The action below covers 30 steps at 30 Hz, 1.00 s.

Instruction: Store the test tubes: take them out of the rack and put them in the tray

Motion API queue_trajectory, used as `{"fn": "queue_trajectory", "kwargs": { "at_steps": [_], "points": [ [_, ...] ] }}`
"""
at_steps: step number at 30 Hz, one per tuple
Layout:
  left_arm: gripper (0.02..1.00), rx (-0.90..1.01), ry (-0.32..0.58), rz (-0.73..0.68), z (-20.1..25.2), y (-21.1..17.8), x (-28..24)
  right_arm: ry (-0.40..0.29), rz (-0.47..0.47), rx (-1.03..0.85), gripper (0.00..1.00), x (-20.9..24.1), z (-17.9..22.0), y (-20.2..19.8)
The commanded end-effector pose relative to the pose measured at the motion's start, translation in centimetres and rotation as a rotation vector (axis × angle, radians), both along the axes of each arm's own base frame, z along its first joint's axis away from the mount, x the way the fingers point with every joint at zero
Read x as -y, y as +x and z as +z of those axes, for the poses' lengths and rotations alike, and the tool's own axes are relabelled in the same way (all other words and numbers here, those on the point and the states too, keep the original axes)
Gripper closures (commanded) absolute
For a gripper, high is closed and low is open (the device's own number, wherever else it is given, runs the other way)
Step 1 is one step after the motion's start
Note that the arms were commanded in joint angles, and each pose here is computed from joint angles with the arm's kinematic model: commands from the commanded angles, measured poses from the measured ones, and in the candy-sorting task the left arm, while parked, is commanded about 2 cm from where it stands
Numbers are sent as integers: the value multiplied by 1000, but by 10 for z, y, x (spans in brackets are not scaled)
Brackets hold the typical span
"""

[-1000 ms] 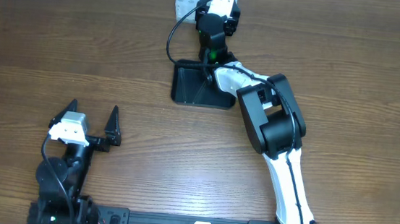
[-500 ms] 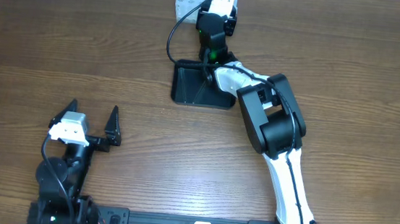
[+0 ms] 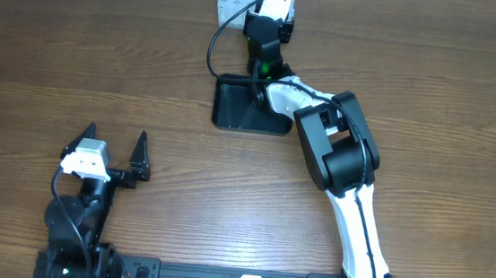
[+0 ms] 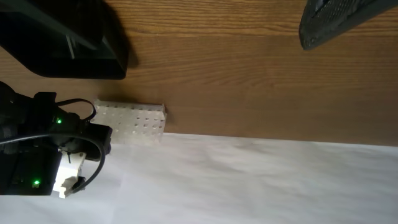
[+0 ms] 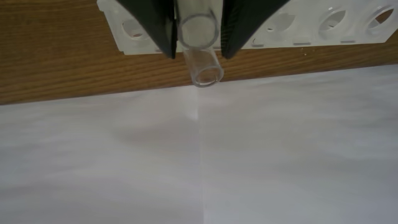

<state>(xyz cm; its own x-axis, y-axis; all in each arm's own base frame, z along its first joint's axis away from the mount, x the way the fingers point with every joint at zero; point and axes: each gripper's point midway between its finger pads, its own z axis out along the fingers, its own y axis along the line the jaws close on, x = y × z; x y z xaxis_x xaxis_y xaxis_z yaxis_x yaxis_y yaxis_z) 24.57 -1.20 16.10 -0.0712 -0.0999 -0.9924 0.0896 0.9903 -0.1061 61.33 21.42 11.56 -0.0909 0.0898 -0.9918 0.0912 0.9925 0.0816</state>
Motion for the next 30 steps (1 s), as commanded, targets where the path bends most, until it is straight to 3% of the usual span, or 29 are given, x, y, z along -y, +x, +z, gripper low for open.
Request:
{"fn": "queue_trajectory", "kwargs": {
  "at_steps": [1, 16, 23, 30],
  "points": [
    [18, 1, 11, -1, -1, 0, 0, 2, -3, 8, 809, 1, -1, 4],
    [18, 1, 11, -1, -1, 0, 0, 2, -1, 25, 919, 0, 4, 4],
    [18, 1, 11, -1, -1, 0, 0, 21, 8, 115, 985, -4, 31, 3],
    [18, 1, 11, -1, -1, 0, 0, 50, 37, 166, 989, -15, 65, -3]
  ]
}}
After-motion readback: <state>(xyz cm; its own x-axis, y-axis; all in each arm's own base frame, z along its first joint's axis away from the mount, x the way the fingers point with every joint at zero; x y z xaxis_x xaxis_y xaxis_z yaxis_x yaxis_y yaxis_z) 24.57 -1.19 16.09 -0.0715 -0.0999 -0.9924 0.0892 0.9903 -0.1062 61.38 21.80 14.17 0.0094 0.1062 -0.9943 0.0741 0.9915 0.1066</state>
